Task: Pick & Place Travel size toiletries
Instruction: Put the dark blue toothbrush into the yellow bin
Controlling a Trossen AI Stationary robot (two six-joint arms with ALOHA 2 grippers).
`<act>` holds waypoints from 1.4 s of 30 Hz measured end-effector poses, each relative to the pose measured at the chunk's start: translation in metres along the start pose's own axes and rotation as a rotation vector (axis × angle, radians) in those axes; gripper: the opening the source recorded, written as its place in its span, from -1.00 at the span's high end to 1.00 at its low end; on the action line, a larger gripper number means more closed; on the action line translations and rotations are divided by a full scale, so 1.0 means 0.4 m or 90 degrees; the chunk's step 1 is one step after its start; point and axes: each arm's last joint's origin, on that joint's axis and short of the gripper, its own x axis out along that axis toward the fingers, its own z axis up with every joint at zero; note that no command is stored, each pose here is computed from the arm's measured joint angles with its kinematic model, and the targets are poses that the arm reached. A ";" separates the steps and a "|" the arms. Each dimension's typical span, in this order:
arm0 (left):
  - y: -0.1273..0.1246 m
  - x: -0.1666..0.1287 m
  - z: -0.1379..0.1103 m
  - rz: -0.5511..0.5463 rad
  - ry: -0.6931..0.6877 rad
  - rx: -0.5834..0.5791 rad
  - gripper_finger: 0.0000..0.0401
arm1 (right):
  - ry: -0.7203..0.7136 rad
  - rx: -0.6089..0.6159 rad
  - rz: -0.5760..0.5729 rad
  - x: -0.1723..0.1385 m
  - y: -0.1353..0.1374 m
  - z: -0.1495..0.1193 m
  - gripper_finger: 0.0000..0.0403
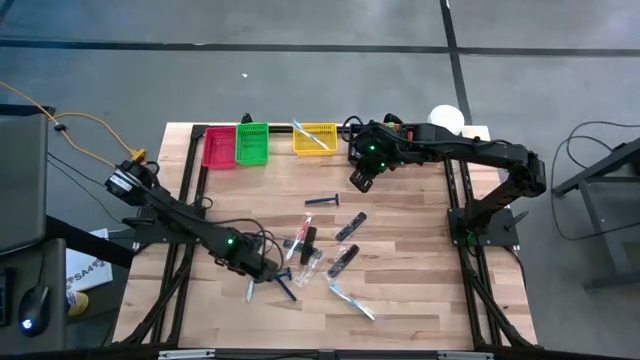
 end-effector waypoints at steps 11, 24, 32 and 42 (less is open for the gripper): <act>-0.004 0.037 -0.005 0.024 0.006 0.002 0.02 | 0.000 0.000 0.001 0.000 0.000 0.000 0.40; 0.005 0.049 -0.056 0.034 0.039 0.009 0.38 | 0.000 0.000 0.001 0.000 0.001 0.000 0.40; 0.001 0.050 -0.060 0.023 0.043 0.022 0.69 | 0.000 0.000 0.001 0.000 0.001 0.000 0.40; 0.001 0.044 -0.058 0.012 0.029 0.065 0.95 | 0.010 -0.004 0.016 0.000 0.004 -0.003 0.40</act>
